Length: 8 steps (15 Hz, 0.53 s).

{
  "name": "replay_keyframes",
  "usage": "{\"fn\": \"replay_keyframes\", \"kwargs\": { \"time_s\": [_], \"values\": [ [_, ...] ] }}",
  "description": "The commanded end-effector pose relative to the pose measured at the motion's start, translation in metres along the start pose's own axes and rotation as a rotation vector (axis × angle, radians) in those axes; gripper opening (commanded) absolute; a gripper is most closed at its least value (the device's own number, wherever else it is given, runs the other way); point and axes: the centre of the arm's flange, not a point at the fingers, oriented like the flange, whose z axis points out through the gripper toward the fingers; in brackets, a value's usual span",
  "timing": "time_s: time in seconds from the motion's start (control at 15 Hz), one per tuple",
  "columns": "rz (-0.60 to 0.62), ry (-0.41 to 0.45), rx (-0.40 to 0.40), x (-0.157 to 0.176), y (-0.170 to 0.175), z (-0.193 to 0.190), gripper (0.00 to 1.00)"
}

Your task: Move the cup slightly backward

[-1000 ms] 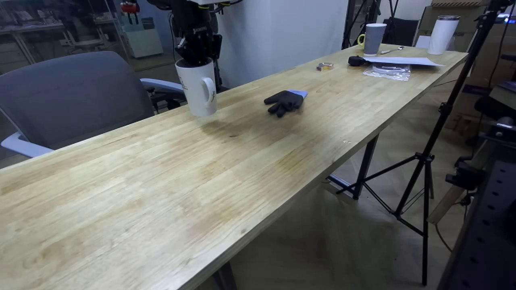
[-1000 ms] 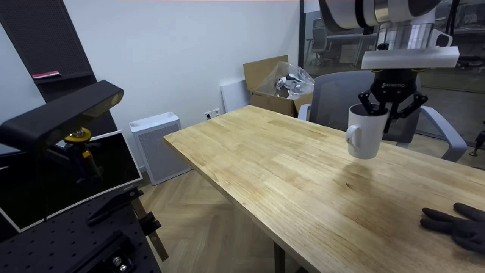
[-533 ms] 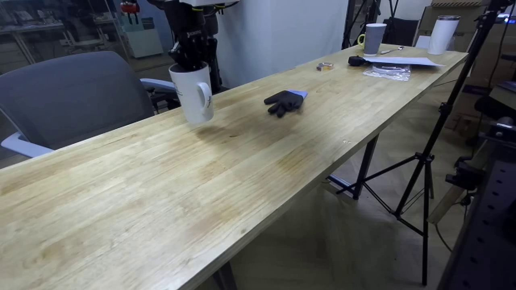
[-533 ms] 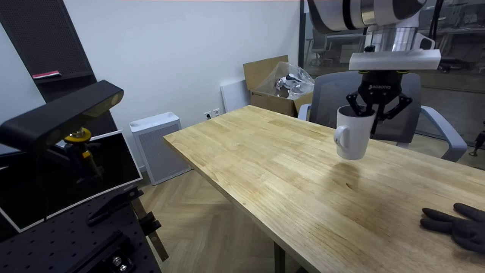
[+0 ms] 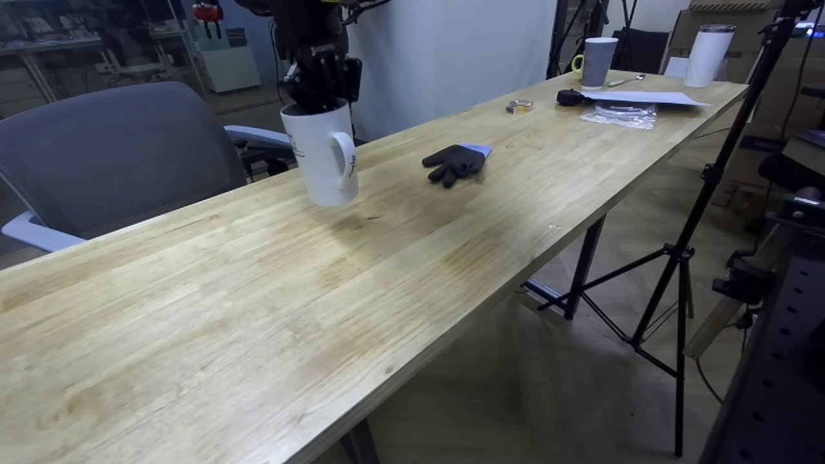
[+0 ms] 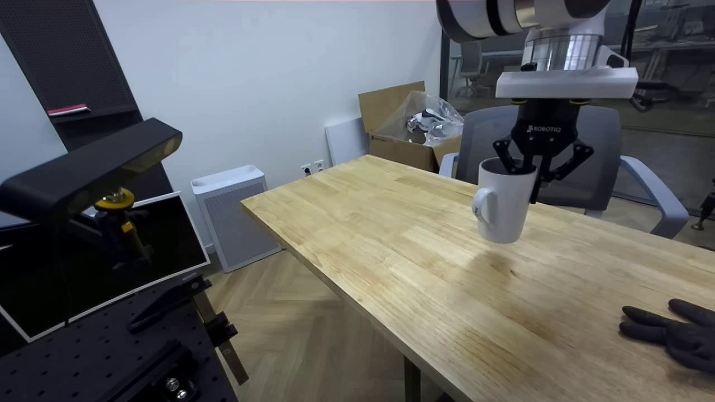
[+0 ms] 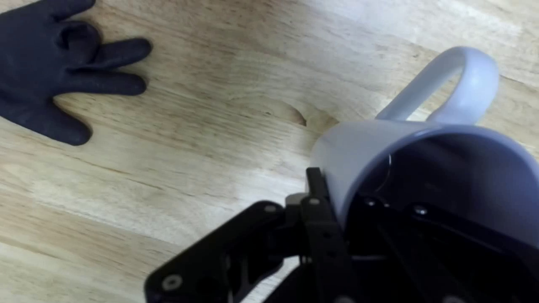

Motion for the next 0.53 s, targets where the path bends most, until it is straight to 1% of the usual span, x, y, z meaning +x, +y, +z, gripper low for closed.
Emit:
{"fn": "replay_keyframes", "kwargs": {
  "time_s": [0.0,0.27,0.47],
  "values": [
    [0.005,-0.001,0.001,-0.034,-0.017,-0.015,0.02],
    [-0.018,0.005,-0.003,-0.045,-0.031,-0.002,0.02],
    [-0.03,-0.01,-0.006,-0.048,-0.04,0.014,0.02]
  ]
}}
